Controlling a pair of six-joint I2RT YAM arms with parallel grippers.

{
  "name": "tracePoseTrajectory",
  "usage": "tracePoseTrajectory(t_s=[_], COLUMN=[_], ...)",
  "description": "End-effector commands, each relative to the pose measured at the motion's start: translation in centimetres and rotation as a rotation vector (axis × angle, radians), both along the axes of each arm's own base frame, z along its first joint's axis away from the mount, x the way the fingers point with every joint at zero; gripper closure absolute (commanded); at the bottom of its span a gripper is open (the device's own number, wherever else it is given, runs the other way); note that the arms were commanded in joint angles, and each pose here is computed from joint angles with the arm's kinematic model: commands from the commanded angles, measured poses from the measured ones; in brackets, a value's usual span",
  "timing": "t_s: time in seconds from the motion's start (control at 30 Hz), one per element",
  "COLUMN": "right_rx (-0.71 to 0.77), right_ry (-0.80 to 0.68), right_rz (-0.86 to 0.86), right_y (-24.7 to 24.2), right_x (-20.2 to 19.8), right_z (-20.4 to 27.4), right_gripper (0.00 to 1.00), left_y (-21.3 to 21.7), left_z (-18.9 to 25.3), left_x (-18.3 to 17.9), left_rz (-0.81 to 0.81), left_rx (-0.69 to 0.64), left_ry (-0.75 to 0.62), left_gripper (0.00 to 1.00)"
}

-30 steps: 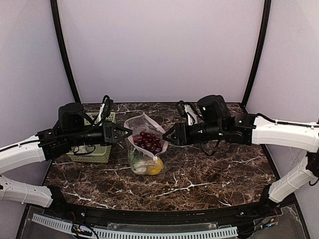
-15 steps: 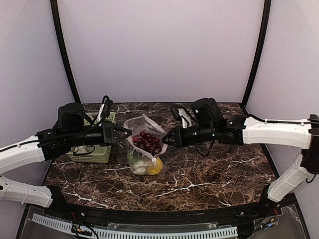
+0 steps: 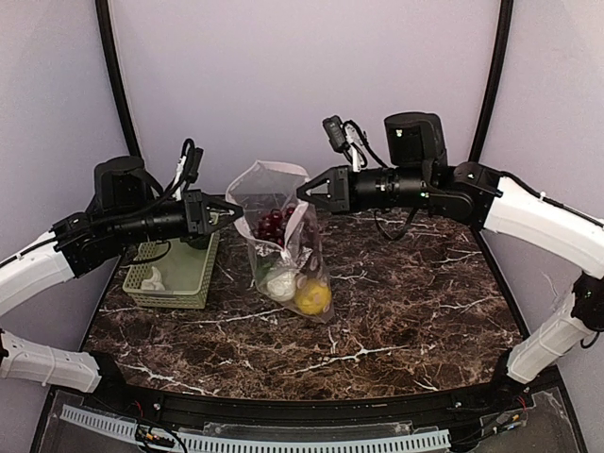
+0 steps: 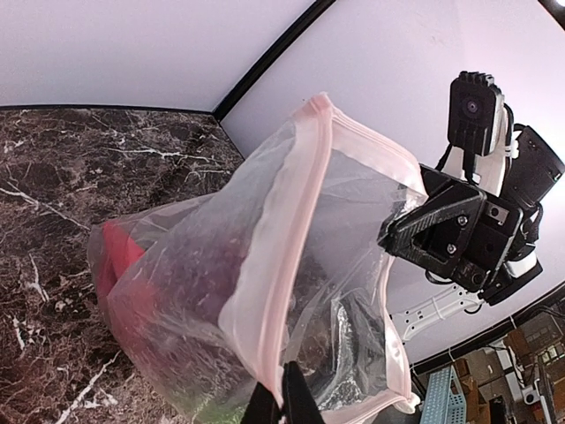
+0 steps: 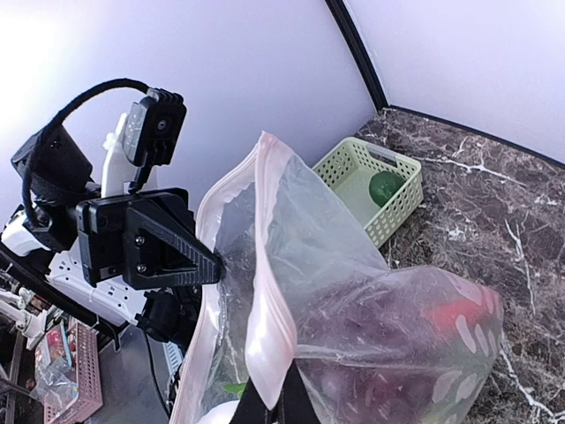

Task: Place the food in the zip-top bag and seal the zipper
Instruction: Adjust the zipper food storage bag at the center of the board, then pick up the fake vegetable from the bin.

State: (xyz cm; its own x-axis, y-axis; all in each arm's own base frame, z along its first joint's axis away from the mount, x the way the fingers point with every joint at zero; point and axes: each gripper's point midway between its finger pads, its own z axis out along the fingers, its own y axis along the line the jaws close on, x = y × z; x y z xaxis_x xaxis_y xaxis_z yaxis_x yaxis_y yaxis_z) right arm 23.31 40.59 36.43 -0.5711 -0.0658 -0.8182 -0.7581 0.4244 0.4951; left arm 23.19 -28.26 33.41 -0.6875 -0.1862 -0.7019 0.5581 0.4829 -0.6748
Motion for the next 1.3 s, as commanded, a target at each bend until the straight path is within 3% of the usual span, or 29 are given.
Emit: tracePoseTrajectory(t_s=[0.0, 0.4, 0.47, 0.53, 0.77, 0.93, 1.17, 1.27], right_rx=[0.016, -0.014, -0.013, -0.013, -0.012, -0.012, -0.010, -0.004], right_ry=[-0.037, 0.044, 0.047, 0.053, 0.071, 0.078, 0.082, 0.081], right_rz=[0.011, -0.017, -0.018, -0.020, -0.021, -0.015, -0.004, -0.002], right_y=[0.1, 0.4, 0.5, 0.5, 0.7, 0.9, 1.1, 1.1], right_x=[0.1, 0.6, 0.6, 0.7, 0.8, 0.7, 0.6, 0.6], right_z=[1.2, -2.4, -2.5, -2.7, -3.4, -3.7, -3.9, -3.8], right_gripper=[1.00, 1.00, 1.00, 1.00, 1.00, 1.00, 1.00, 1.00], left_y=[-0.6, -0.4, -0.2, -0.1, 2.6, 7.7, 16.3, 19.3], left_z=[0.3, -6.6, -6.9, -7.0, -6.7, -7.5, -13.1, -15.4], left_x=[0.1, 0.0, -0.1, -0.3, 0.1, 0.7, 3.3, 4.6], left_rz=[-0.041, -0.032, -0.030, -0.034, 0.027, 0.157, 0.371, 0.464], left_rx=[-0.004, 0.073, 0.085, 0.090, 0.123, 0.260, 0.426, 0.494], left_ry=[-0.002, 0.166, 0.171, 0.172, 0.160, 0.166, 0.318, 0.365], left_gripper=[0.99, 0.99, 0.95, 0.86, 0.31, 0.15, 0.12, 0.21])
